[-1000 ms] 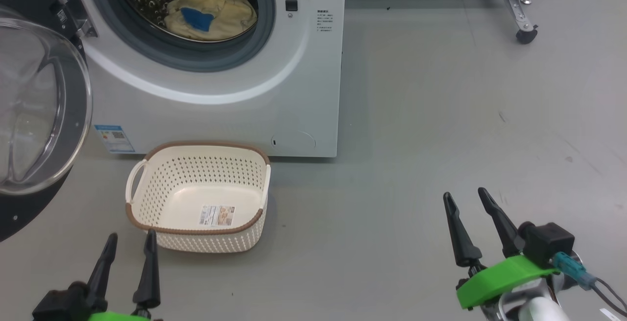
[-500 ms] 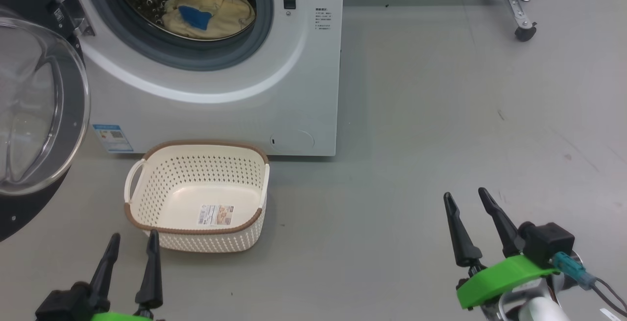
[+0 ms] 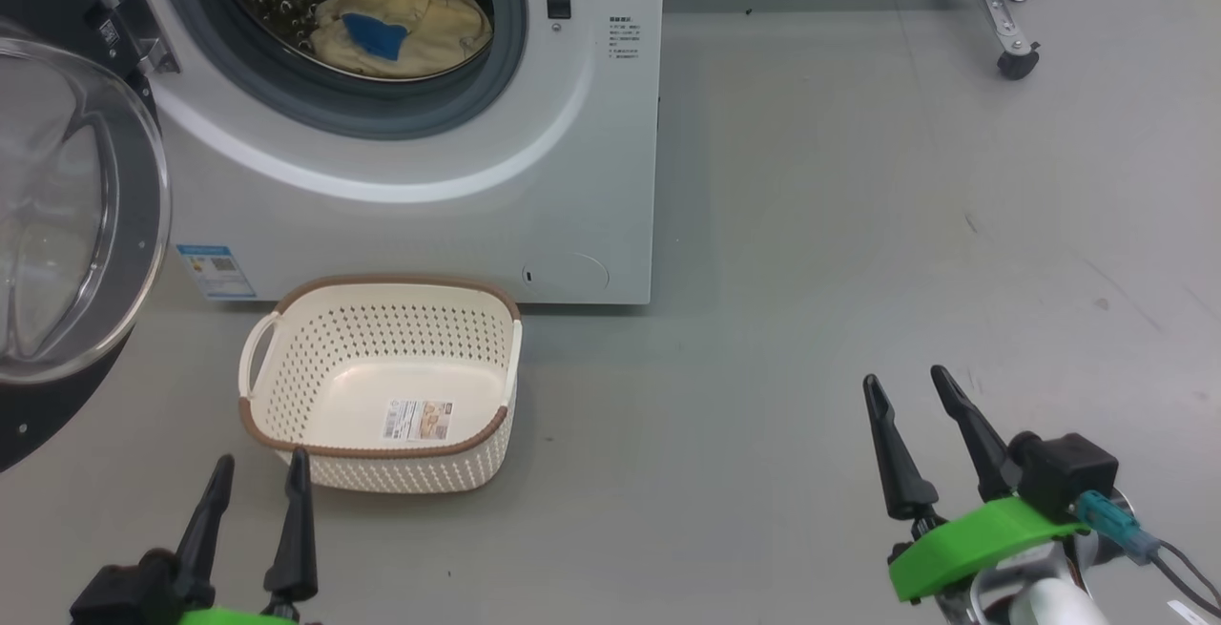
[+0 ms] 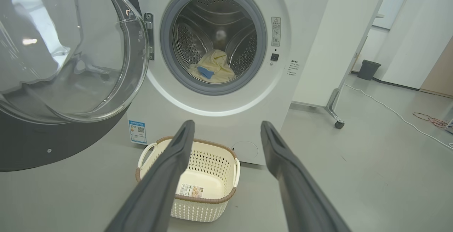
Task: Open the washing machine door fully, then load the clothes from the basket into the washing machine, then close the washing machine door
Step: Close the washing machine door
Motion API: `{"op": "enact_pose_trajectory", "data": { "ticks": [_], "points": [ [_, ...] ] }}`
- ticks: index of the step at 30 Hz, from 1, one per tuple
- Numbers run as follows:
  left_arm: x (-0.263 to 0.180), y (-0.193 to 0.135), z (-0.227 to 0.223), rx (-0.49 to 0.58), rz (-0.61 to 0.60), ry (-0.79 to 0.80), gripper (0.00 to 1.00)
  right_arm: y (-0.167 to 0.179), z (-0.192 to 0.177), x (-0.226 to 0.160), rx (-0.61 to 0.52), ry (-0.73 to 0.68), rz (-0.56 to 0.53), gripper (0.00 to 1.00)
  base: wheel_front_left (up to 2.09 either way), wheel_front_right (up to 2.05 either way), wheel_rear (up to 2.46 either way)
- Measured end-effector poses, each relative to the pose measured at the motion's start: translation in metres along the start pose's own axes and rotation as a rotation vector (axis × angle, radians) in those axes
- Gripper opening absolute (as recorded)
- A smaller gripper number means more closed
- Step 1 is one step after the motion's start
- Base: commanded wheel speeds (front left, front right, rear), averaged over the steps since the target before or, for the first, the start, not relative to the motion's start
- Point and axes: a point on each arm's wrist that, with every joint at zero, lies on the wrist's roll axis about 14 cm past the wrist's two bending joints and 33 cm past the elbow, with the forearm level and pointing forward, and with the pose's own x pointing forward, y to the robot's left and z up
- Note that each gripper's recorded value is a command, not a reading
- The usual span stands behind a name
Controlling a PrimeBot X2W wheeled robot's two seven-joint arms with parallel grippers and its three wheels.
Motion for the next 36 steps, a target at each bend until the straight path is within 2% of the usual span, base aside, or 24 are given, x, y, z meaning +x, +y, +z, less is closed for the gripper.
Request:
{"op": "enact_pose_trajectory", "data": {
  "ticks": [6,12,25,36],
  "points": [
    [-0.006,0.005,-0.003,0.007,0.02,0.011,1.0,0.007,-0.002,0.005,0.002,0.005,0.025,1.0,0.0,0.0,0.0],
    [-0.022,0.023,-0.003,0.009,0.083,0.013,1.0,0.032,-0.009,0.016,0.019,0.024,0.105,1.0,0.0,0.0,0.0],
    [-0.081,0.079,0.008,0.033,0.295,-0.014,1.0,0.112,-0.03,0.037,0.059,0.089,0.35,1.0,0.0,0.0,0.0],
    [-0.131,0.112,0.021,0.056,0.455,-0.044,1.0,0.174,-0.041,0.037,0.099,0.133,0.531,1.0,0.0,0.0,0.0]
  ]
}}
